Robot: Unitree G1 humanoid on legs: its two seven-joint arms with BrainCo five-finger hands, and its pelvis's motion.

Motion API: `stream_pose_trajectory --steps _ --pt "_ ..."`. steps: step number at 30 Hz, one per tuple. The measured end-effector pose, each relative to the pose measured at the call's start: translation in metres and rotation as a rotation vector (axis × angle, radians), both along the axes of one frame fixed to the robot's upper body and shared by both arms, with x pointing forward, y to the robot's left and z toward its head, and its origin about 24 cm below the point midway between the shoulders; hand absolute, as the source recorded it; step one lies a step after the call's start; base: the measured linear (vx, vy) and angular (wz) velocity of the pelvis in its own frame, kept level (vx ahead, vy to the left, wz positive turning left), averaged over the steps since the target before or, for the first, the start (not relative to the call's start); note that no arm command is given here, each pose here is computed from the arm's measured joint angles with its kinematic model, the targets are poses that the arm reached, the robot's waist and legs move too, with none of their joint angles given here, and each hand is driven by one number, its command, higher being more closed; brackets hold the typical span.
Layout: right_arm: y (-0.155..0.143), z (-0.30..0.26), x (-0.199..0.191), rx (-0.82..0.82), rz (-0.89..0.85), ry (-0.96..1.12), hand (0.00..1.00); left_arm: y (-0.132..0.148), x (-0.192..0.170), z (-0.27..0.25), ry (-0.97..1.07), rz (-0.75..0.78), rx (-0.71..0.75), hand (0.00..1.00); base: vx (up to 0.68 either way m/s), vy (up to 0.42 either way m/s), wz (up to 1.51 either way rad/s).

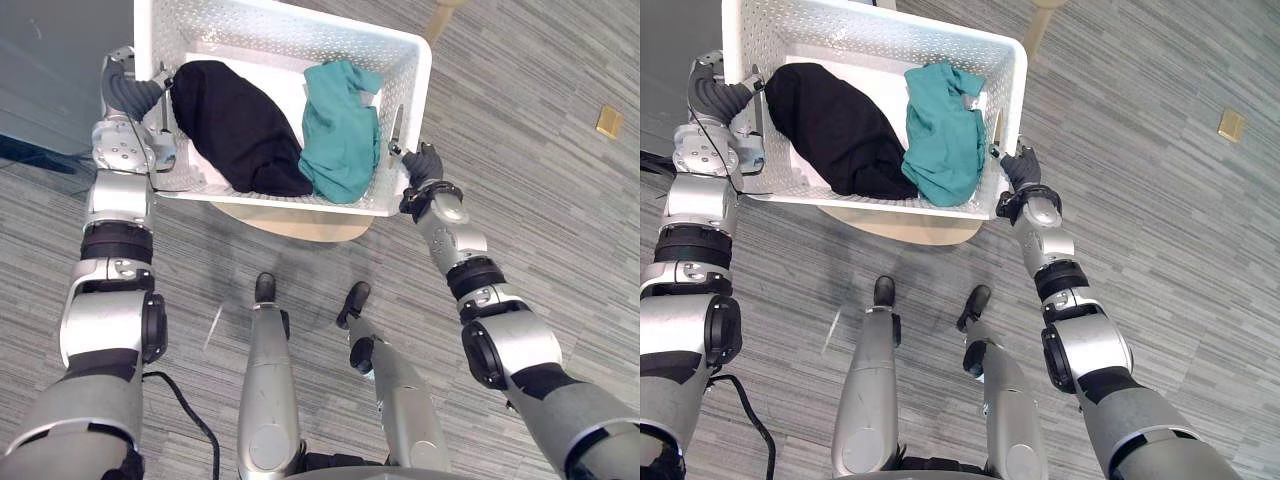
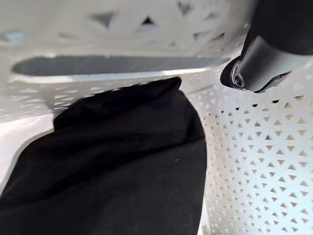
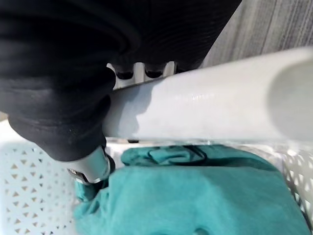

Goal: Pick up the laundry basket with both hands and put the clothes into the washing machine.

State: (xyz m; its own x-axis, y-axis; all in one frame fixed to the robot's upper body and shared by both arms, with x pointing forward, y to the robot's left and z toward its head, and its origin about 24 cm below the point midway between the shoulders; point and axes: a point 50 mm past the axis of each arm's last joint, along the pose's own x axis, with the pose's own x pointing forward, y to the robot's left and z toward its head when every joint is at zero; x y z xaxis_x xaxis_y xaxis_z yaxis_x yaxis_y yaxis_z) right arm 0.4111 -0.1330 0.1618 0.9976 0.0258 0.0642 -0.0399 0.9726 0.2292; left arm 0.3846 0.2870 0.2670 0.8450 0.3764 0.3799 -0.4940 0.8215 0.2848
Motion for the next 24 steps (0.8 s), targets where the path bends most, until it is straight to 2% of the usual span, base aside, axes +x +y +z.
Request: stream_pose_trajectory --steps 4,8,11,24 --pt "-0.013 -0.005 0.001 -0.014 -0.027 0.039 0.0 0.003 -0.002 0.013 -0.043 0.026 -0.009 0.0 0.02 -0.01 -0.03" --pt "-0.046 -0.006 -0.001 -0.01 -0.117 0.043 0.0 0.037 -0.022 0.034 -0.128 0.154 -0.027 0.0 0.0 -0.007 -0.01" --pt "-0.067 -0.001 -0.003 -0.011 -0.184 0.034 0.0 0.049 -0.032 0.044 -0.165 0.208 -0.015 0.0 -0.02 -0.026 0.0" --pt "-0.108 -0.007 -0.016 0.034 -0.288 0.028 0.0 0.05 -0.038 0.056 -0.225 0.221 -0.009 0.0 0.0 -0.034 0.02"
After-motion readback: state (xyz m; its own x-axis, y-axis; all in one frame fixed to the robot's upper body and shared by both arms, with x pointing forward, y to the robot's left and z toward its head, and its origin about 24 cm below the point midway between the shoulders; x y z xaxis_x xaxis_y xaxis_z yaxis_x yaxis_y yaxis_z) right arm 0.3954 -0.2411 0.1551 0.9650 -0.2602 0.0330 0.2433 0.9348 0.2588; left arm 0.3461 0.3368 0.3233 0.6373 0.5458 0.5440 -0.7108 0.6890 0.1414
